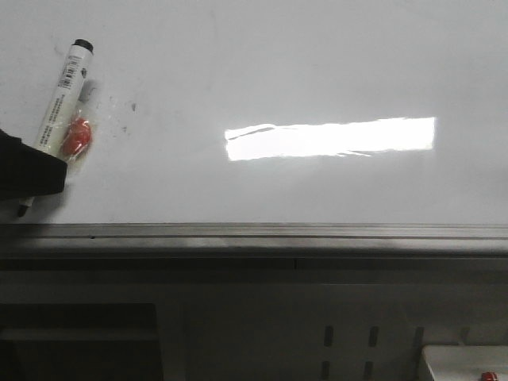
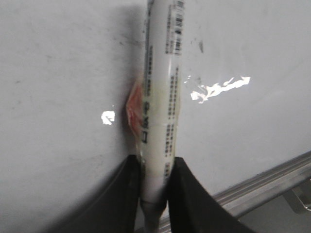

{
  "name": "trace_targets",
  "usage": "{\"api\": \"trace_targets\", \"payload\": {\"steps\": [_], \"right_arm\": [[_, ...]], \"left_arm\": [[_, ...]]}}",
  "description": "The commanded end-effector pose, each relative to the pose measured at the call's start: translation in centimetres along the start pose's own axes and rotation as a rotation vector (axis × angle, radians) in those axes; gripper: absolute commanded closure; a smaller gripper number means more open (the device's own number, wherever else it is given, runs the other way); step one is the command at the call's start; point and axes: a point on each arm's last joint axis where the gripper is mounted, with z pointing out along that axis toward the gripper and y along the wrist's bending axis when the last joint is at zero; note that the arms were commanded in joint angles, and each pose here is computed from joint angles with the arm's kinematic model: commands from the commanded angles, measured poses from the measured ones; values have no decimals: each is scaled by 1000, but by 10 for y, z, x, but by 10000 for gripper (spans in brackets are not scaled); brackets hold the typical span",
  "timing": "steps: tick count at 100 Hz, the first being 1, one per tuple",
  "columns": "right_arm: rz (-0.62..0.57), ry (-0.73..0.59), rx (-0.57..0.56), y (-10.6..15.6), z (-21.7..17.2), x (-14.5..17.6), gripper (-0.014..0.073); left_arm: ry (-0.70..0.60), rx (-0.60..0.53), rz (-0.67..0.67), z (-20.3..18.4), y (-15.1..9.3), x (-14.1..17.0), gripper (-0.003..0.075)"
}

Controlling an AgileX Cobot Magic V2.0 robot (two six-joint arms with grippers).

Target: Write number 4 on whiteboard

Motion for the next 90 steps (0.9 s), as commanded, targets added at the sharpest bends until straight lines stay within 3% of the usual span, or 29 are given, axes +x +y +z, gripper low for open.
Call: {"api": "trace_targets", "payload": {"steps": [1, 39, 44, 56, 63, 90], "right_arm": [[-45, -75, -79, 12, -4, -23, 659], [-315, 20, -519, 104, 5, -65, 638], [-370, 10, -571, 119, 4, -72, 578], [-430, 4, -676, 154, 3, -83, 282], [-449, 5, -715, 171, 2, -89, 179], [-555, 52, -796, 213, 5, -91, 233]], "left_arm": [[-56, 17, 14, -3, -3, -11, 741], [-295, 155, 587, -40, -22, -33, 740], [-328, 178, 645, -43, -25, -32, 740], [-428, 262, 762, -47, -34, -30, 740], [-452, 319, 840, -47, -39, -25, 741], [-423, 362, 860, -39, -41, -18, 741]]}}
